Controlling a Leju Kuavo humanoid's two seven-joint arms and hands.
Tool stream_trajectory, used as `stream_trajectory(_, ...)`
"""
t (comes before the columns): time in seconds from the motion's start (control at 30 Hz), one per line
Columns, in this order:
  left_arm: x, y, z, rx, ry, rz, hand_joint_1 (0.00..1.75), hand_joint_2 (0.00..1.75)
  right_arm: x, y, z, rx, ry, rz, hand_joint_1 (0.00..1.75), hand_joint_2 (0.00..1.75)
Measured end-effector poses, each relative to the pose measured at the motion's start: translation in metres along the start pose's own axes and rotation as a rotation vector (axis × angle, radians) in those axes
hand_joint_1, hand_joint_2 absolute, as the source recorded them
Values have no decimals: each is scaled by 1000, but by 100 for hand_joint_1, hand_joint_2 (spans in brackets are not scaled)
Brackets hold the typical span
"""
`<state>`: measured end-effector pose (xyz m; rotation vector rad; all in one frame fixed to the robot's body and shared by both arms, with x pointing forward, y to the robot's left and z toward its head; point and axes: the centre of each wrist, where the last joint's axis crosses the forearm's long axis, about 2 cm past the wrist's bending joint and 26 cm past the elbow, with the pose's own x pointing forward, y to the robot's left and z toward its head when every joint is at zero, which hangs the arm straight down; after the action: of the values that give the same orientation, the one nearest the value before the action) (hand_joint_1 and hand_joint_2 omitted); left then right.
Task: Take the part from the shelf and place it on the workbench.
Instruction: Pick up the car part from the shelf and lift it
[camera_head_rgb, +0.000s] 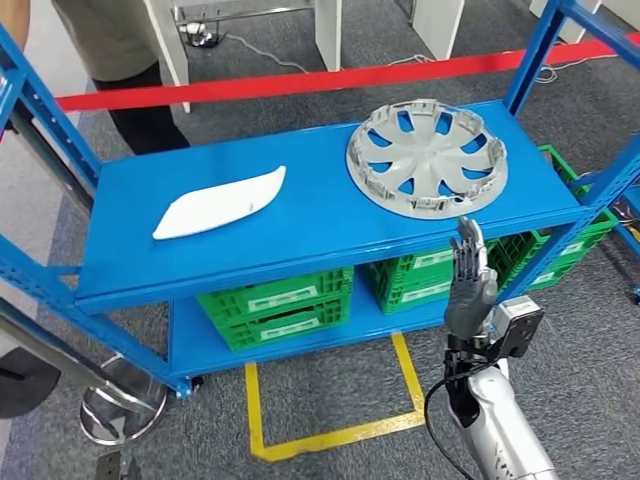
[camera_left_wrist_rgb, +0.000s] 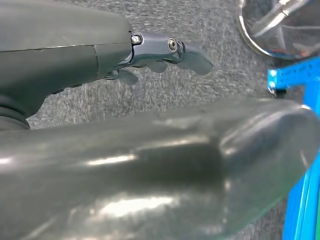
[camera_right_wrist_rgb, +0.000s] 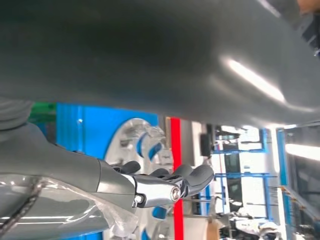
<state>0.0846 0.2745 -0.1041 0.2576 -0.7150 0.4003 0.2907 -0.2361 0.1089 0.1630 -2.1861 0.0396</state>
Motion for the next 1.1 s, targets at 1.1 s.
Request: stream_trajectory(1.1, -6, 4, 3, -11, 32, -43, 0, 0, 0, 1, -12, 27, -23, 14, 0, 0)
